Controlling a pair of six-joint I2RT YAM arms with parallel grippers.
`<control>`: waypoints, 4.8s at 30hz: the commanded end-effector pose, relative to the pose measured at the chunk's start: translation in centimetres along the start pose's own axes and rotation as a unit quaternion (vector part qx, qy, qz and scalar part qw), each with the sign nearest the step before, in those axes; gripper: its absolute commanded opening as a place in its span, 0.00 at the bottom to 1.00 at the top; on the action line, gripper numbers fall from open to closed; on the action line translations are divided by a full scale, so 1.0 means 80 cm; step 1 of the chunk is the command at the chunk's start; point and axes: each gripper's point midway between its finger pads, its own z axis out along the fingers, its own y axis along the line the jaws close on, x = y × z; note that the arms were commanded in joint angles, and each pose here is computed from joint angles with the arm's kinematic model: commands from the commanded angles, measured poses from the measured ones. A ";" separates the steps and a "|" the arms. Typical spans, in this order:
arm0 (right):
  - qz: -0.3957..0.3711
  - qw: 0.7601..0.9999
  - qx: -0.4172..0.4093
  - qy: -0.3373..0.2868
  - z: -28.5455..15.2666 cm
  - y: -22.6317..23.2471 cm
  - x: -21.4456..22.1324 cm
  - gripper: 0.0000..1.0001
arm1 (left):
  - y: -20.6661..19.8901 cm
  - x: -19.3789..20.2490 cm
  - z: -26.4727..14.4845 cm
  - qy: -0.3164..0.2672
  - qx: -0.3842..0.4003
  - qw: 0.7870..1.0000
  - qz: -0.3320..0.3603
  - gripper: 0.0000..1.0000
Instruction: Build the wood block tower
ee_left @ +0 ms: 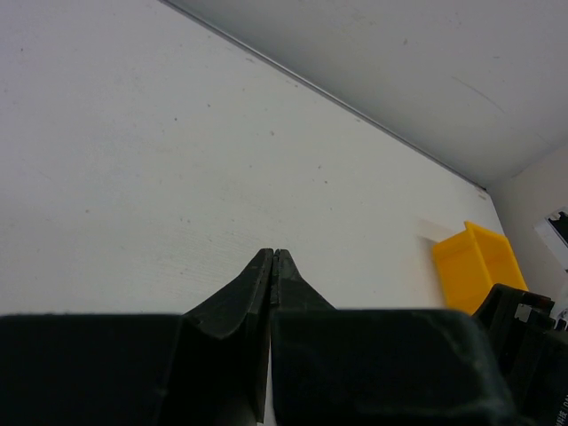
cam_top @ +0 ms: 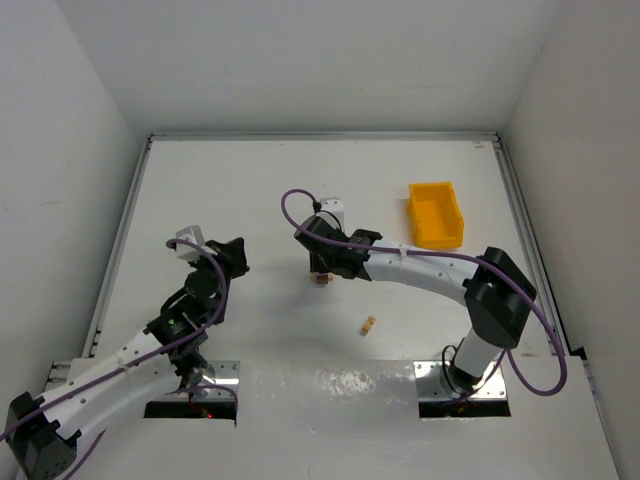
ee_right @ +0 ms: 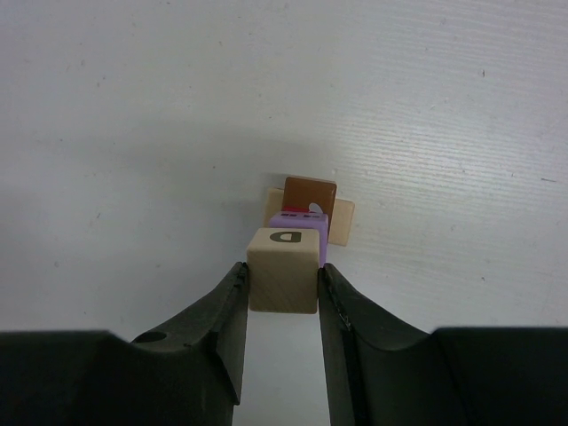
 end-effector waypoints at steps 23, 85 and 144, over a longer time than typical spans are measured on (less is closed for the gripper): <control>0.017 1.000 -0.008 -0.019 -0.001 0.002 -0.018 0.34 | -0.009 -0.006 -0.002 -0.007 0.012 1.000 -0.013 0.00; 0.015 1.000 -0.009 -0.018 0.000 0.001 -0.015 0.40 | -0.011 -0.007 -0.003 -0.007 0.016 1.000 -0.015 0.00; -0.046 0.989 -0.041 0.136 -0.056 -0.137 0.206 0.42 | -0.008 0.012 0.012 0.014 -0.005 0.999 0.036 0.00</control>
